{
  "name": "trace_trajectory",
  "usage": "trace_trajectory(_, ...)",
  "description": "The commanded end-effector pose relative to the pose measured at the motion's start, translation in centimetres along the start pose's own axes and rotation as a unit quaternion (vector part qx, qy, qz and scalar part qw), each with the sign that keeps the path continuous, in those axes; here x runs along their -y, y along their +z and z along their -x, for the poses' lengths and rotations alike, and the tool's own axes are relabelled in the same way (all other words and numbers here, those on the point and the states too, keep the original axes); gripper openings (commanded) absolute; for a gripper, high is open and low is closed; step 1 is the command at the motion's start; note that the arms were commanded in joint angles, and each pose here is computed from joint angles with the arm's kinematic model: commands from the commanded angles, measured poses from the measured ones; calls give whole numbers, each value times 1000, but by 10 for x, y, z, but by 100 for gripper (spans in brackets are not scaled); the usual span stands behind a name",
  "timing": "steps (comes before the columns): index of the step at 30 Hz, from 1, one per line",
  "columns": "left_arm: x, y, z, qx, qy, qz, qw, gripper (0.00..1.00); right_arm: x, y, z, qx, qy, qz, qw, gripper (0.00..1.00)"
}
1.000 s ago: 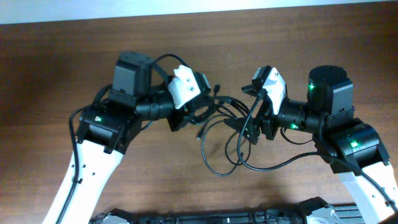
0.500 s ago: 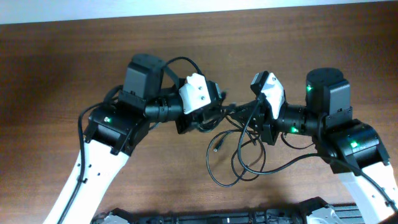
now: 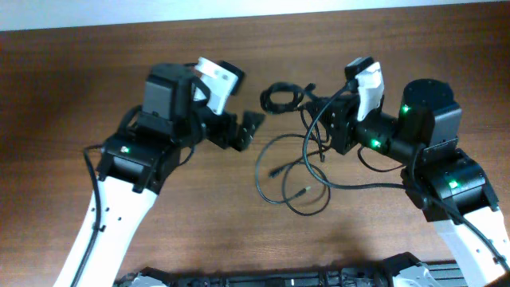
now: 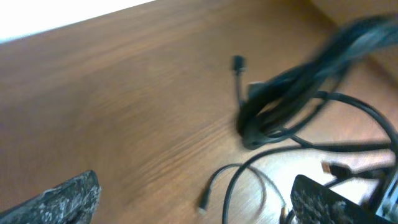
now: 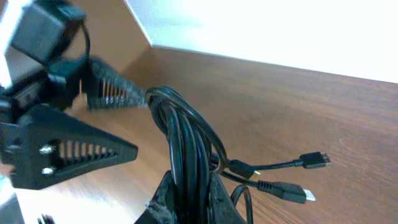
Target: Untangle cables
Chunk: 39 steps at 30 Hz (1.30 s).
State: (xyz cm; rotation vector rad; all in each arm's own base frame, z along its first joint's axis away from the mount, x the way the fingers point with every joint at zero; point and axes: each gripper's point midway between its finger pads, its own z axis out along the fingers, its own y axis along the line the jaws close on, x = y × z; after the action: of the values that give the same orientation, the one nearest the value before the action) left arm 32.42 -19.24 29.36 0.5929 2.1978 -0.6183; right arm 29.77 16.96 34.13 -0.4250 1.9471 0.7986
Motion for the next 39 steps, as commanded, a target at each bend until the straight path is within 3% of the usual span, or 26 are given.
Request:
trace_trajectory(1,-17,-17,12,28,-148,9,989,99,0,-4,21,39,59,-5,997,4)
trace_trajectory(6,-14,-26,21,37,-257,-53,964,99,-6,-6,38,72,43,6,996,4)
trace_trajectory(10,12,-33,39,53,-238,-137,960,99,-11,-7,43,80,35,19,996,4)
trace_trajectory(17,14,-34,45,58,-272,-147,949,100,-27,-10,52,93,17,62,994,4)
trace_trajectory(22,16,-36,49,62,-272,-155,948,94,-39,-12,56,99,3,93,991,4)
trace_trajectory(24,17,-36,51,65,-269,-157,948,84,-41,-13,58,103,1,98,990,4)
trace_trajectory(25,19,-36,51,65,-267,-159,948,63,-41,-13,58,103,1,98,990,4)
trace_trajectory(26,21,-35,52,66,-264,-162,949,53,-41,-13,58,103,0,98,990,4)
trace_trajectory(27,23,-35,53,68,-261,-164,949,51,-43,-13,58,103,-1,103,989,4)
trace_trajectory(35,29,-37,63,81,-262,-176,945,66,-56,-16,58,99,-14,140,985,4)
trace_trajectory(39,31,-37,64,83,-258,-180,946,67,-61,-16,56,92,-16,156,983,4)
